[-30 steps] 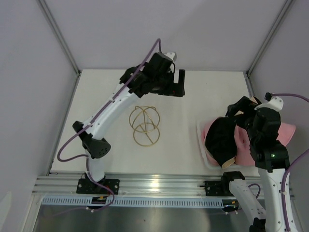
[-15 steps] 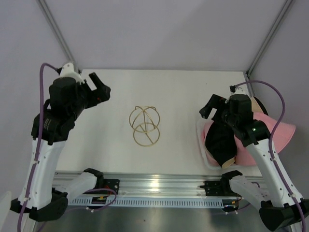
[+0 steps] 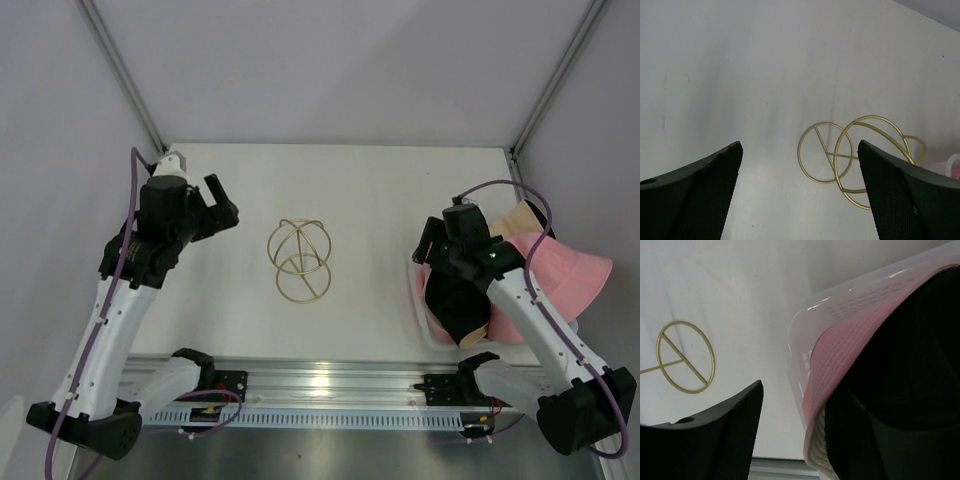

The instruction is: Stack the hats

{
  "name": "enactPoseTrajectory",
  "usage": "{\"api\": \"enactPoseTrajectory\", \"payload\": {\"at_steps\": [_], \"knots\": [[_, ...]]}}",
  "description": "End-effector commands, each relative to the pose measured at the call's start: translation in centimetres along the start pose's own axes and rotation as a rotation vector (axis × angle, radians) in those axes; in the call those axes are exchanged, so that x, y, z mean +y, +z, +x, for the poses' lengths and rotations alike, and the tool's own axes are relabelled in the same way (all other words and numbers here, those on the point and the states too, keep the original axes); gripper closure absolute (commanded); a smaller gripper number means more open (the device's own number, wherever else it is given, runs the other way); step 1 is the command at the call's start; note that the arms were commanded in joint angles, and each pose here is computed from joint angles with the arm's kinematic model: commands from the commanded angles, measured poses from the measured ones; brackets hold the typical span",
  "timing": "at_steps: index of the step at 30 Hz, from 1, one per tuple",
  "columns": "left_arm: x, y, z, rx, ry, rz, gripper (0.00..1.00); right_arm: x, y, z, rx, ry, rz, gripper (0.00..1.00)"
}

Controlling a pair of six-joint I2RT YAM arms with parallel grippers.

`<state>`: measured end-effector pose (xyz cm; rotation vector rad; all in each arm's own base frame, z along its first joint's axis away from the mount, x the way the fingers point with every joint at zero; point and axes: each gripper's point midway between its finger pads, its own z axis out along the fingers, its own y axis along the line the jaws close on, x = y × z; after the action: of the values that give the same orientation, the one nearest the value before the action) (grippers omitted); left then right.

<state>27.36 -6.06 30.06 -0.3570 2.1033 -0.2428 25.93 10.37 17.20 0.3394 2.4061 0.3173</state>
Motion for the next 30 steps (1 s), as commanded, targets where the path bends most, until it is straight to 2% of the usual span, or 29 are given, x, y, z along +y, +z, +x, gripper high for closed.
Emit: {"api": "enactPoseTrajectory", "payload": {"at_steps": [1, 3, 4, 5, 10, 13, 17, 24, 27, 28, 30], "knots": [[0.0, 0.2, -1.0, -0.057, -0.019, 0.008, 0.00, 0.6, 0.6, -2.2, -0.087, 0.035, 0.009, 0.39], [0.1, 0.4, -0.8, -0.061, -0.019, 0.008, 0.00, 0.6, 0.7, -2.5, -0.091, 0.034, 0.017, 0.60], [0.1, 0.4, -0.8, -0.066, -0.021, 0.013, 0.00, 0.9, 0.3, -3.3, -0.105, 0.032, 0.016, 0.92], [-0.2, 0.7, -0.5, -0.064, -0.023, 0.030, 0.00, 0.8, 0.4, -3.3, -0.091, 0.025, 0.033, 1.00], [-1.2, 1.6, 0.9, -0.028, -0.010, 0.101, 0.01, 2.7, -1.8, -6.4, -0.145, -0.010, -0.006, 1.00], [-1.4, 1.8, 1.0, -0.014, -0.002, 0.106, 0.01, 5.2, -4.8, -8.9, -0.204, -0.028, -0.117, 1.00], [-2.7, 0.8, 0.0, -0.035, -0.008, 0.169, 0.00, 11.7, -11.6, -13.0, -0.379, -0.093, -0.471, 1.00], [-7.5, -4.6, -4.7, -0.141, 0.060, 0.420, 0.00, 17.7, -17.5, -16.3, -0.440, -0.171, -0.751, 1.00], [-10.4, -8.3, -6.9, -0.223, 0.119, 0.596, 0.00, 19.0, -18.7, -17.3, -0.475, -0.174, -0.812, 1.00], [-12.0, -9.9, -7.5, -0.255, 0.148, 0.702, 0.01, 19.3, -19.6, -18.0, -0.512, -0.174, -0.836, 1.00], [-13.7, -11.0, -7.6, -0.264, 0.177, 0.803, 0.00, 19.7, -20.4, -18.5, -0.544, -0.170, -0.862, 1.00]]}}
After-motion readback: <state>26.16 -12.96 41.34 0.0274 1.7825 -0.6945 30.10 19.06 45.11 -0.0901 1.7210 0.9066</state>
